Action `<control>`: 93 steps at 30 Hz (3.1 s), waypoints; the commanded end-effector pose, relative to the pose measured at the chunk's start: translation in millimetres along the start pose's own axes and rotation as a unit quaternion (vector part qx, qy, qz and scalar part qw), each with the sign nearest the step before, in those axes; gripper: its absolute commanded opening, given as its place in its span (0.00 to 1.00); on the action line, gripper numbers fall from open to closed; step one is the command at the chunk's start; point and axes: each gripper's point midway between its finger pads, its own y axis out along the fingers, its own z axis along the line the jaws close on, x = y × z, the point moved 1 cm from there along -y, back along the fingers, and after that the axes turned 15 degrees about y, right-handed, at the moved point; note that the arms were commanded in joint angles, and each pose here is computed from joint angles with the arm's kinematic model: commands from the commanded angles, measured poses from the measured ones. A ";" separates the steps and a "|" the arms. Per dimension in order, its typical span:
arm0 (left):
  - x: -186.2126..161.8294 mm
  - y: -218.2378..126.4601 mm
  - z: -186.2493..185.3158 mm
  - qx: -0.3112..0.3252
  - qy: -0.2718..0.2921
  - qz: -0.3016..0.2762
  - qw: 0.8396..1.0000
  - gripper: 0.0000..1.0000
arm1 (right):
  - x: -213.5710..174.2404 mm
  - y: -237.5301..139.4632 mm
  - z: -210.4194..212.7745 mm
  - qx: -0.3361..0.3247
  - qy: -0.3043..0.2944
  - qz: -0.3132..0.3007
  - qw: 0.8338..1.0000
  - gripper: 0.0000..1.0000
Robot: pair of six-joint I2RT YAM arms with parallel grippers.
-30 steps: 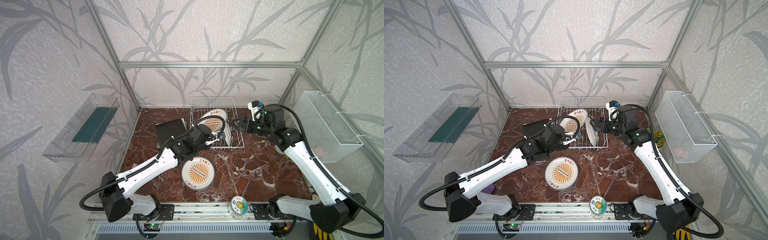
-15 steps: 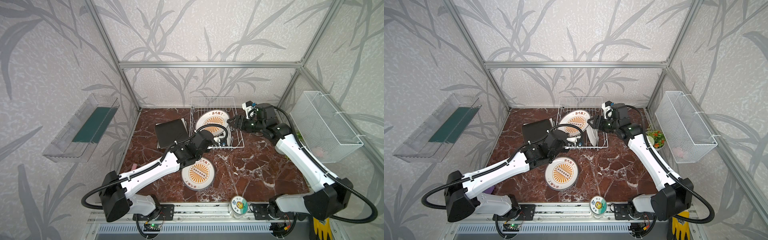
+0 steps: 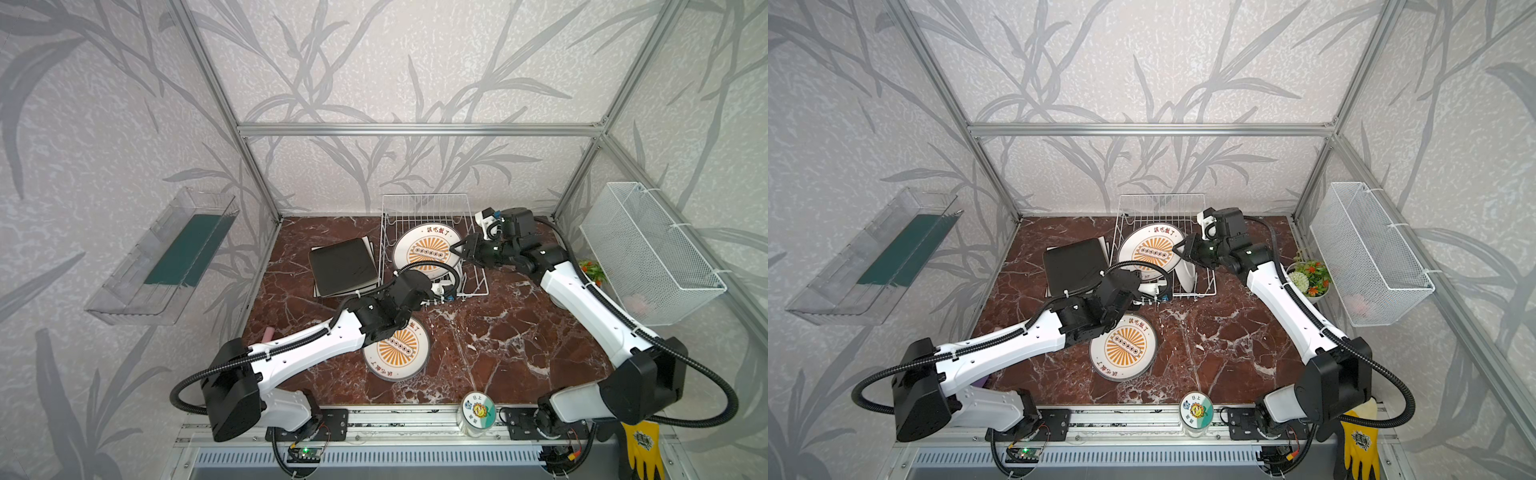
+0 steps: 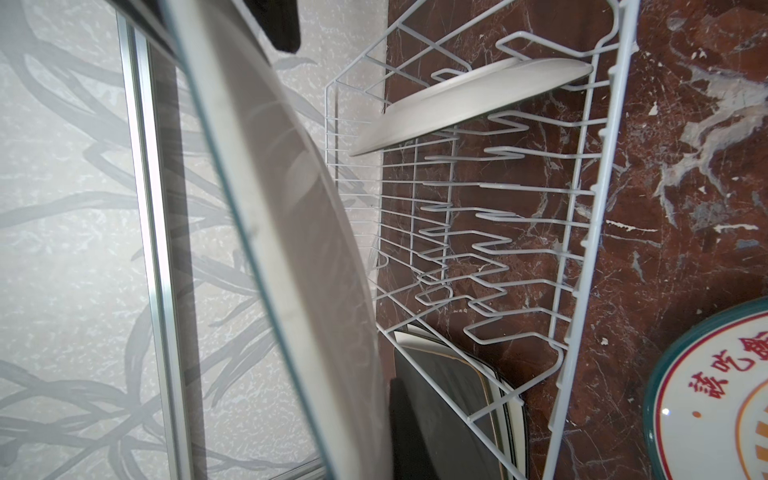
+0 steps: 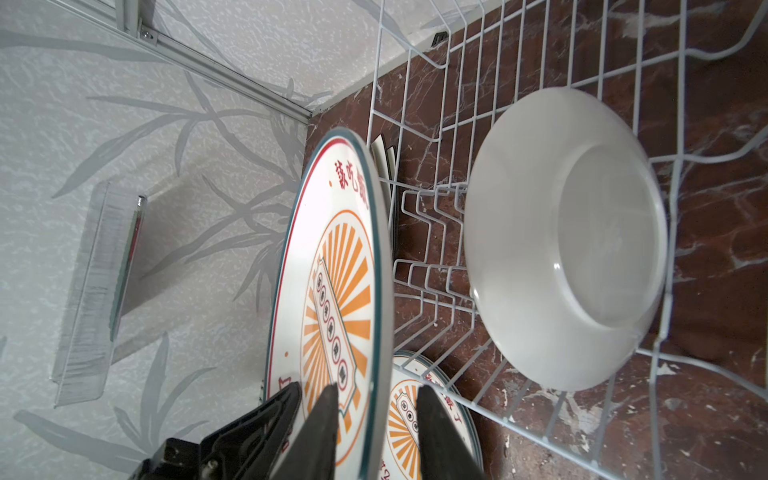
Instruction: Unload the plates from the dish rack
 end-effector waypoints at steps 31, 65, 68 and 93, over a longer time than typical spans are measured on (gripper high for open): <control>-18.0 -65.5 22.1 -0.012 -0.260 -0.114 0.959 0.99 | 11.6 -45.2 20.1 0.141 0.050 -0.028 0.988 0.00; -87.4 -148.9 -38.8 -0.127 -0.492 -0.149 0.848 0.99 | -164.5 31.8 -81.2 0.009 -0.008 0.122 0.992 0.00; -87.1 -143.4 -44.2 -0.132 -0.496 -0.143 0.846 0.99 | -171.0 45.9 -87.1 -0.004 0.001 0.126 0.992 0.00; -88.3 -120.4 -53.2 -0.139 -0.525 -0.141 0.828 0.99 | -206.0 102.3 -115.4 -0.045 0.050 0.162 0.984 0.12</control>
